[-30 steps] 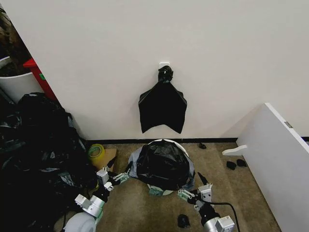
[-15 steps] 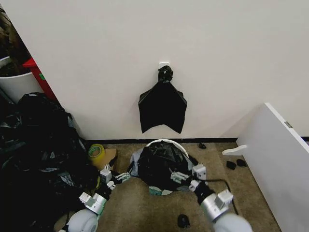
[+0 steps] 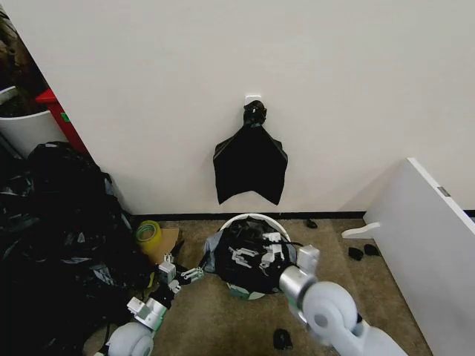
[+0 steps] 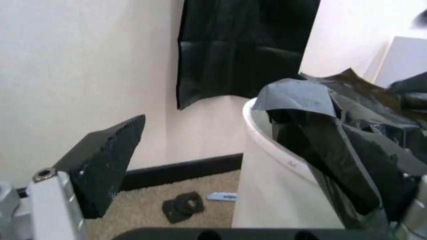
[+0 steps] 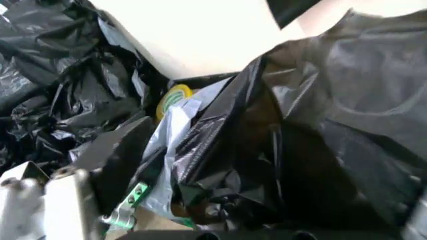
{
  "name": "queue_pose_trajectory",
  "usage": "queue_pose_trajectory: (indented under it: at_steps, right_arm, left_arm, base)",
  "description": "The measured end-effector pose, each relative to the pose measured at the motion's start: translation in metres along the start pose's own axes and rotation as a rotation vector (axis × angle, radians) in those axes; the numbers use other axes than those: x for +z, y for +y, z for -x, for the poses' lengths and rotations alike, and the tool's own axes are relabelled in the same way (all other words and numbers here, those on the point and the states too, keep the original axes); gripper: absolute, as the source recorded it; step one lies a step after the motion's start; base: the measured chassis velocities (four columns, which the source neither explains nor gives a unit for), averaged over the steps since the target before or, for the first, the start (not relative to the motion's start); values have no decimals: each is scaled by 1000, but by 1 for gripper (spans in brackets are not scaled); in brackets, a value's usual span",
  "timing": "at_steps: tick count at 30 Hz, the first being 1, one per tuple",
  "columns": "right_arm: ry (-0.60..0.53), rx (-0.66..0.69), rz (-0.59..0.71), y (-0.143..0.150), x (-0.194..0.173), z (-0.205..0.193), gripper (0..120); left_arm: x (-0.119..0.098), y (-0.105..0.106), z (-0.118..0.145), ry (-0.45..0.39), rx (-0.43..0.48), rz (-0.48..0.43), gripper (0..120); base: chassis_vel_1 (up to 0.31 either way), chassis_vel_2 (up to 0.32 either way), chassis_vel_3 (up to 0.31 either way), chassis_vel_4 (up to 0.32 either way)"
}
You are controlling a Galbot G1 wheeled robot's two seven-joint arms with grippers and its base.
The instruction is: Place the garbage bag over the trash bin.
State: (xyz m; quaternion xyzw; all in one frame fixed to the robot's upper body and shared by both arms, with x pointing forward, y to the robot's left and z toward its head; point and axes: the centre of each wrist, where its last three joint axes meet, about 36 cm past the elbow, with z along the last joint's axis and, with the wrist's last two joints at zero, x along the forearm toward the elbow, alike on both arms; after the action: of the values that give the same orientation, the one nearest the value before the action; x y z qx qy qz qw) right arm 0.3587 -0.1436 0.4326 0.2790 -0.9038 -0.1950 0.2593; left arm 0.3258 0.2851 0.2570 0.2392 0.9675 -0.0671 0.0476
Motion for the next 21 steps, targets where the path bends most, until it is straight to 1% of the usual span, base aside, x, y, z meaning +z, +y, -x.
queue_pose_trajectory:
  at_steps: [1, 2, 5, 7, 11, 12, 14, 15, 16, 17, 18, 19, 20, 21]
  right_arm:
    - [11, -10, 2, 2, 0, 7, 84]
    - [11, -10, 2, 2, 0, 7, 84]
    - [29, 2, -18, 7, -2, 23, 70]
    - [39, 48, -40, 6, 1, 32, 68]
    - [53, 76, -38, 4, 4, 38, 66]
    - [57, 75, -36, 4, 5, 39, 63]
    - [56, 42, -24, 6, 4, 41, 52]
    - [56, 42, -24, 6, 4, 41, 52]
    - [56, 36, -22, 7, 4, 41, 48]
    - [55, 24, -17, 9, 4, 42, 41]
    - [52, 16, -15, 11, 3, 43, 36]
    - [52, 14, -14, 12, 3, 44, 33]
    - [52, 14, -14, 12, 3, 44, 33]
    - [53, 11, -13, 12, 3, 44, 28]
  left_arm:
    - [0, 0, 1, 0, 3, 2, 100]
    - [0, 0, 1, 0, 3, 2, 100]
    - [1, 0, 2, -1, 7, 4, 100]
    - [0, 1, 3, -2, 8, 5, 100]
    - [0, 1, 1, 2, 11, 6, 100]
    - [0, 1, 0, 5, 14, 7, 100]
    - [1, 1, -1, 7, 16, 8, 100]
    - [1, 1, -1, 7, 16, 8, 100]
    - [1, 1, -1, 7, 16, 7, 100]
    - [2, 0, -1, 7, 16, 6, 100]
    - [2, 0, -1, 7, 16, 4, 100]
    - [2, -1, -1, 6, 16, 4, 100]
    - [2, -1, -1, 6, 16, 4, 100]
    - [2, -1, 0, 5, 16, 3, 100]
  base:
    - [0, 0, 0, 0]
    - [0, 0, 0, 0]
    - [0, 0, 0, 0]
    - [0, 0, 0, 0]
    - [0, 0, 0, 0]
    - [0, 0, 0, 0]
    - [0, 0, 0, 0]
    - [0, 0, 0, 0]
    - [0, 0, 0, 0]
    - [0, 0, 0, 0]
    - [0, 0, 0, 0]
    - [0, 0, 0, 0]
    - [0, 0, 0, 0]
    - [0, 0, 0, 0]
